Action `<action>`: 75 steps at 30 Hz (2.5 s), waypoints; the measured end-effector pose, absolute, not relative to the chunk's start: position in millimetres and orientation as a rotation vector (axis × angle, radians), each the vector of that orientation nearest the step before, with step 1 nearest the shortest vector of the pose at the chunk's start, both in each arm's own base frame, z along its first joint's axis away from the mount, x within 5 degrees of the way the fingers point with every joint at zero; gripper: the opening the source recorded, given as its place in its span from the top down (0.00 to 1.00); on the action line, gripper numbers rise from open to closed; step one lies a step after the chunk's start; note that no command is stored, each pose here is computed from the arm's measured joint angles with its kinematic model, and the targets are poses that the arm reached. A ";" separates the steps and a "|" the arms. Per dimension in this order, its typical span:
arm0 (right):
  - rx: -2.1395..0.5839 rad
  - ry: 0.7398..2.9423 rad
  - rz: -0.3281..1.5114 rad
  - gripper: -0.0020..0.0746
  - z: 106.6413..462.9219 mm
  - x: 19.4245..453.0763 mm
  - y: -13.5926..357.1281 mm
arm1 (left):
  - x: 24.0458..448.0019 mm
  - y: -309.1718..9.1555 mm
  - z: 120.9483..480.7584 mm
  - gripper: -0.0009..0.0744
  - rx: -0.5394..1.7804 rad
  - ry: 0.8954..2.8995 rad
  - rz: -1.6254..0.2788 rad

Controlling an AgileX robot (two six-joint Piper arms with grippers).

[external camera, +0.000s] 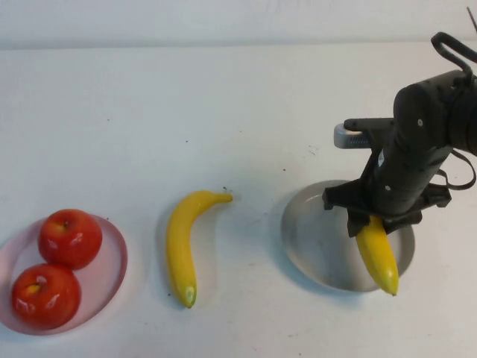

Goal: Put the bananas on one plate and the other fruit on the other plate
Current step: Put another type of fruit in the right plate

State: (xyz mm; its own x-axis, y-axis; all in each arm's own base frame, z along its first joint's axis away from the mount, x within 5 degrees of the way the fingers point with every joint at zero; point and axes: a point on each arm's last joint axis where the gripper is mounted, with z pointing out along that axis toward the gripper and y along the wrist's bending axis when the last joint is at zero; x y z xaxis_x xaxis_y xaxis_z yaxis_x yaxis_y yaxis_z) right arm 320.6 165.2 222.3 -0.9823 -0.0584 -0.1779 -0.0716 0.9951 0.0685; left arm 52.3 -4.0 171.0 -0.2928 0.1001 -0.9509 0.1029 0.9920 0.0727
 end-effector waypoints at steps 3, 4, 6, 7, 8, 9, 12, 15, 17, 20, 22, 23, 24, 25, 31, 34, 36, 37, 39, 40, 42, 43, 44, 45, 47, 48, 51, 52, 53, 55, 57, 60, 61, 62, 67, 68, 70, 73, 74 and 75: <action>-0.061 2.990 0.132 0.57 212.0 324.2 165.8 | 52.3 -4.0 171.0 0.99 0.147 1.871 -0.003; -0.056 3.000 0.132 0.57 207.7 325.4 166.4 | 52.3 -4.0 171.0 0.99 0.147 1.871 -0.003; -0.053 3.010 0.137 0.57 203.2 326.4 167.5 | 52.3 -4.0 171.0 0.99 0.147 1.871 -0.003; -0.050 3.014 0.139 0.57 201.6 326.7 168.0 | 52.3 -4.0 171.0 0.99 0.147 1.871 -0.003; -0.049 3.017 0.139 0.56 200.7 326.8 168.2 | 52.3 -4.0 171.0 0.99 0.147 1.871 -0.003; -0.049 3.018 0.138 0.54 200.0 326.9 168.2 | 52.3 -4.0 171.0 0.99 0.147 1.871 -0.003; -0.045 3.020 0.143 0.46 200.1 326.8 168.5 | 52.3 -4.0 171.0 0.99 0.147 1.871 -0.003; -0.039 3.026 0.152 0.39 203.6 324.7 168.2 | 52.3 -4.0 171.0 0.99 0.147 1.871 -0.003; -0.046 3.015 0.161 0.37 212.2 322.6 168.8 | 52.3 -4.0 171.0 0.99 0.147 1.871 -0.003; -0.084 2.975 0.191 0.37 230.7 317.9 176.4 | 52.3 -4.0 171.0 0.99 0.147 1.871 -0.003; -0.141 2.936 0.229 0.37 244.8 311.7 190.2 | 52.3 -4.0 171.0 0.99 0.147 1.871 -0.003; -0.174 2.919 0.258 0.37 251.0 307.8 199.7 | 52.3 -4.0 171.0 0.99 0.147 1.871 -0.003; -0.200 2.905 0.285 0.38 255.7 304.5 208.2 | 52.3 -4.0 171.0 0.99 0.147 1.871 -0.003; -0.243 2.886 0.319 0.38 261.1 299.0 221.1 | 52.3 -4.0 171.0 0.99 0.147 1.871 -0.003; -0.447 2.831 0.462 0.38 262.1 287.9 293.3 | 52.3 -4.0 171.0 0.99 0.147 1.871 -0.003; -0.541 2.836 0.478 0.38 249.9 286.0 328.4 | 52.3 -4.0 171.0 0.99 0.147 1.871 -0.003; -0.602 2.842 0.472 0.38 241.9 287.2 345.6 | 52.3 -4.0 171.0 0.99 0.147 1.871 -0.003; -0.634 2.841 0.470 0.38 239.5 287.4 355.4 | 52.3 -4.0 171.0 0.99 0.147 1.871 -0.003; -0.669 2.859 0.454 0.38 229.3 289.9 368.4 | 52.3 -4.0 171.0 0.99 0.147 1.871 -0.003; -0.677 2.862 0.453 0.38 229.0 291.0 372.2 | 52.3 -4.0 171.0 0.99 0.147 1.871 -0.003; -0.702 2.885 0.431 0.38 220.6 294.2 381.2 | 52.3 -4.0 171.0 0.99 0.147 1.871 -0.003; -0.710 2.897 0.414 0.38 215.4 297.4 384.8 | 52.3 -4.0 171.0 0.99 0.147 1.871 -0.003; -0.718 2.910 0.392 0.38 211.3 299.0 386.2 | 52.3 -4.0 171.0 0.99 0.147 1.871 -0.003; -0.724 2.920 0.374 0.38 205.6 301.2 388.2 | 52.3 -4.0 171.0 0.99 0.147 1.871 -0.003; -0.732 2.918 0.347 0.38 198.4 306.1 392.1 | 52.3 -4.0 171.0 0.99 0.147 1.871 -0.003; -0.735 2.923 0.336 0.38 193.5 307.5 393.3 | 52.3 -4.0 171.0 0.99 0.147 1.871 -0.003; -0.737 2.917 0.330 0.40 192.0 309.8 395.3 | 52.3 -4.0 171.0 0.99 0.147 1.871 -0.003; -0.737 2.914 0.330 0.42 192.5 310.1 395.4 | 52.3 -4.0 171.0 0.99 0.147 1.871 -0.003; -0.738 2.914 0.330 0.44 193.1 310.1 395.4 | 52.3 -4.0 171.0 0.99 0.147 1.871 -0.003; -0.738 2.910 0.326 0.51 193.6 310.5 395.3 | 52.3 -4.0 171.0 0.99 0.147 1.871 -0.003; -0.740 2.906 0.315 0.56 193.5 311.0 394.8 | 52.3 -4.0 171.0 0.99 0.147 1.871 -0.003; -0.742 2.895 0.310 0.57 198.0 311.1 393.7 | 52.3 -4.0 171.0 0.99 0.147 1.871 -0.003; -0.742 2.888 0.309 0.57 201.4 311.0 392.9 | 52.3 -4.0 171.0 0.99 0.147 1.871 -0.003; -0.739 2.874 0.309 0.58 207.3 311.6 391.2 | 52.3 -4.0 171.0 0.99 0.147 1.871 -0.003; -0.647 2.823 0.308 0.58 253.0 312.5 363.1 | 52.3 -4.0 171.0 0.99 0.147 1.871 -0.003; -0.613 2.831 0.290 0.58 256.7 313.2 354.5 | 52.3 -4.0 171.0 0.99 0.147 1.871 -0.003; -0.518 2.858 0.257 0.58 264.0 315.1 332.0 | 52.3 -4.0 171.0 0.99 0.147 1.871 -0.003; -0.384 2.930 0.186 0.58 258.1 315.0 298.9 | 52.3 -4.0 171.0 0.99 0.147 1.871 -0.003; -0.338 2.950 0.172 0.58 254.4 313.7 287.9 | 52.3 -4.0 171.0 0.99 0.147 1.871 -0.003; -0.298 2.965 0.170 0.58 249.4 312.1 277.8 | 52.3 -4.0 171.0 0.99 0.147 1.871 -0.003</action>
State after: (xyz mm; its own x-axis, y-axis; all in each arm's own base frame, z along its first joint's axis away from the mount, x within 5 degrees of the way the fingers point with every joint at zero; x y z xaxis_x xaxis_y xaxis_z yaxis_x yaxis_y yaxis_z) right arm 312.1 277.8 249.4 -0.9679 -0.1883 -0.1663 -0.2060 0.9738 0.0967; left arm 52.3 -4.0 171.0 -0.2928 0.1001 -0.9509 0.1029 0.9920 0.0727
